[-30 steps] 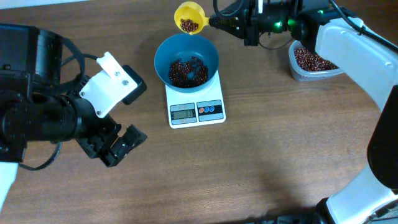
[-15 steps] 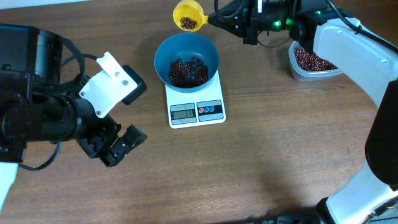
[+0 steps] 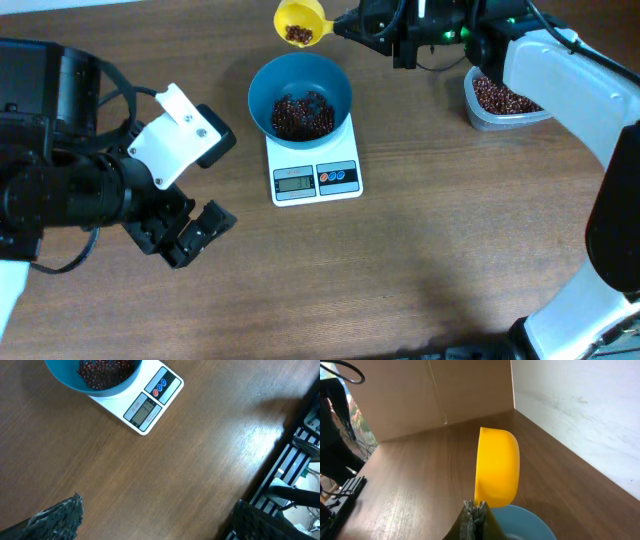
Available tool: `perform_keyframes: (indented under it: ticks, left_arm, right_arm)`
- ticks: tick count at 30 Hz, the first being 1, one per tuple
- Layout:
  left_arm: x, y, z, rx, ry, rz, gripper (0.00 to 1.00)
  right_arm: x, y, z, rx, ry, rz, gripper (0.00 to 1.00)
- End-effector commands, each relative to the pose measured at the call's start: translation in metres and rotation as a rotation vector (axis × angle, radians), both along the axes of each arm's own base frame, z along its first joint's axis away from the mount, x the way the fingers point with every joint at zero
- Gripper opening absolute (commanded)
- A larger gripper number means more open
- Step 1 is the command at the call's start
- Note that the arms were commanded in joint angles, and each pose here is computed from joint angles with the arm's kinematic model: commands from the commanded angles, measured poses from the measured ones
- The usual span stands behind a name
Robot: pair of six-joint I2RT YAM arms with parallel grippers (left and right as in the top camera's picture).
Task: Scoop item into bowl and weigh 50g on scale
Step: 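Tilt the scoop over the bowl with the right gripper to pour beans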
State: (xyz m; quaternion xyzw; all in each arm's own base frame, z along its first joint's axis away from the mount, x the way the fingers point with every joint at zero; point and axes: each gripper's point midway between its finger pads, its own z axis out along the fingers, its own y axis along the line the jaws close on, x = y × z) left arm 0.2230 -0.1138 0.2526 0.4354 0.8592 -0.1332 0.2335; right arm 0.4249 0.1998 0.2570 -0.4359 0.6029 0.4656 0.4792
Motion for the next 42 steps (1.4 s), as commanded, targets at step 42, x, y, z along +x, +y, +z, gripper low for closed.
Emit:
perform_keyframes:
  ticks: [42]
  left_arm:
    - [-0.001, -0.002, 0.000, 0.002, -0.010, -0.025, 0.99]
  right_arm:
    - [0.003, -0.002, -0.007, 0.015, -0.009, 0.029, 0.04]
